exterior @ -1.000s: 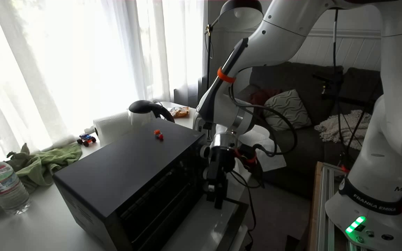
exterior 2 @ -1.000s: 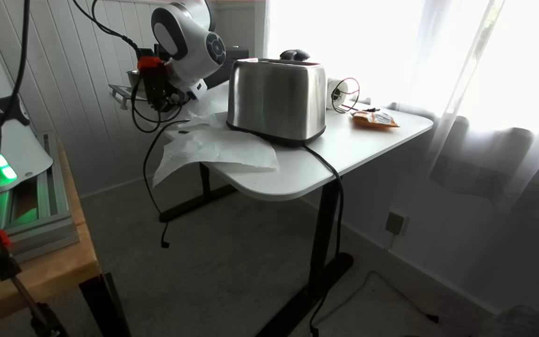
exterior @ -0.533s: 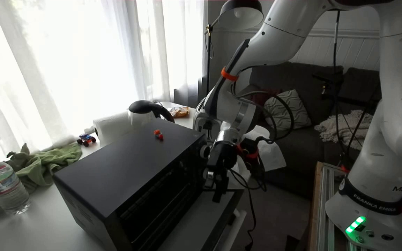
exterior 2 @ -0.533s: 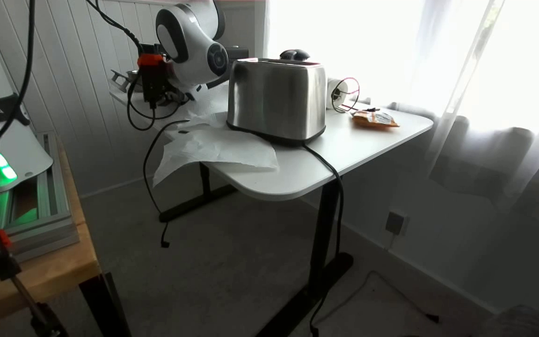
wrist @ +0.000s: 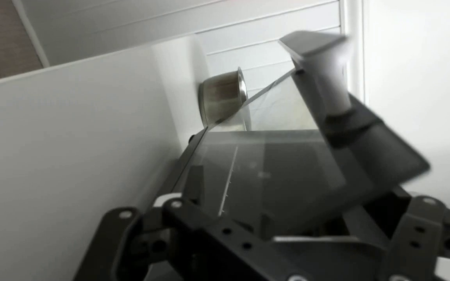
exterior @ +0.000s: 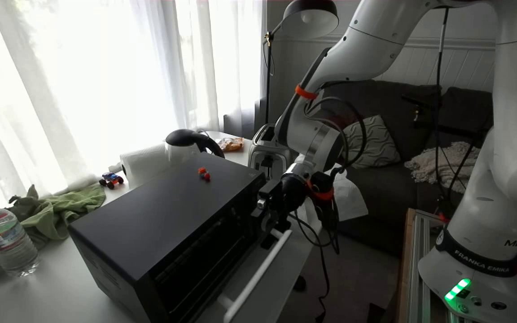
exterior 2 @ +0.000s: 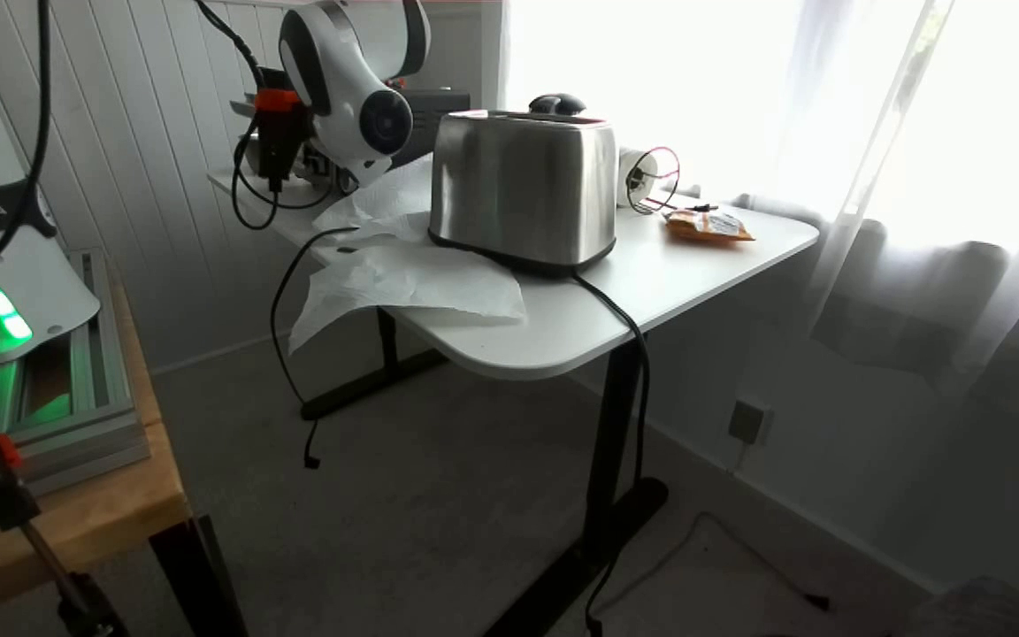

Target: Close the opened oven door

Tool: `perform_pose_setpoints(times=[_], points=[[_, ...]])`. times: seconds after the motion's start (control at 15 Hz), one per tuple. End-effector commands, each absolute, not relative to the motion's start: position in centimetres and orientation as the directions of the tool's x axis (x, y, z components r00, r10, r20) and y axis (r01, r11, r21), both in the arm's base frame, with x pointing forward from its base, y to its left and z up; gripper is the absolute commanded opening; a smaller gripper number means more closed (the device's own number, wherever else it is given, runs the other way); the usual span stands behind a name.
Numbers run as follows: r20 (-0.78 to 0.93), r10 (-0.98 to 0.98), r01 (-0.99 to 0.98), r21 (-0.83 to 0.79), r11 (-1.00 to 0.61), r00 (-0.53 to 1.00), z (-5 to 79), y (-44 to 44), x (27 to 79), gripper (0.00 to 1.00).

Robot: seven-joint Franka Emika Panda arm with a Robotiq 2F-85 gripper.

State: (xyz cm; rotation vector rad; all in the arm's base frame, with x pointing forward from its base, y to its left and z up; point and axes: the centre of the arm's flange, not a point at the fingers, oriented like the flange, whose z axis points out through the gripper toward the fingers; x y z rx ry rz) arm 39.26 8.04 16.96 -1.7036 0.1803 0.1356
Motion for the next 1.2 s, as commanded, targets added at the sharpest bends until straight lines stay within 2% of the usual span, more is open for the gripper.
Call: perform_pose_setpoints(times=[0.0, 0.33, 0.6, 1.13], points=[[-0.136, -0.161, -0.153, -0.983, -0.099, 0.978, 20.6, 7.9, 36.7, 1.0], [-0.063, -0.23, -0.093, -0.988, -0.121, 0.971, 23.5, 7.0, 34.1, 1.0], [0.009, -0.267, -0.048, -0.977, -0.206, 0.964, 25.5, 6.2, 32.0, 1.0], [0.079, -0.329, -0.12, -0.831, -0.544, 0.941, 31.8, 5.9, 32.3, 1.0]])
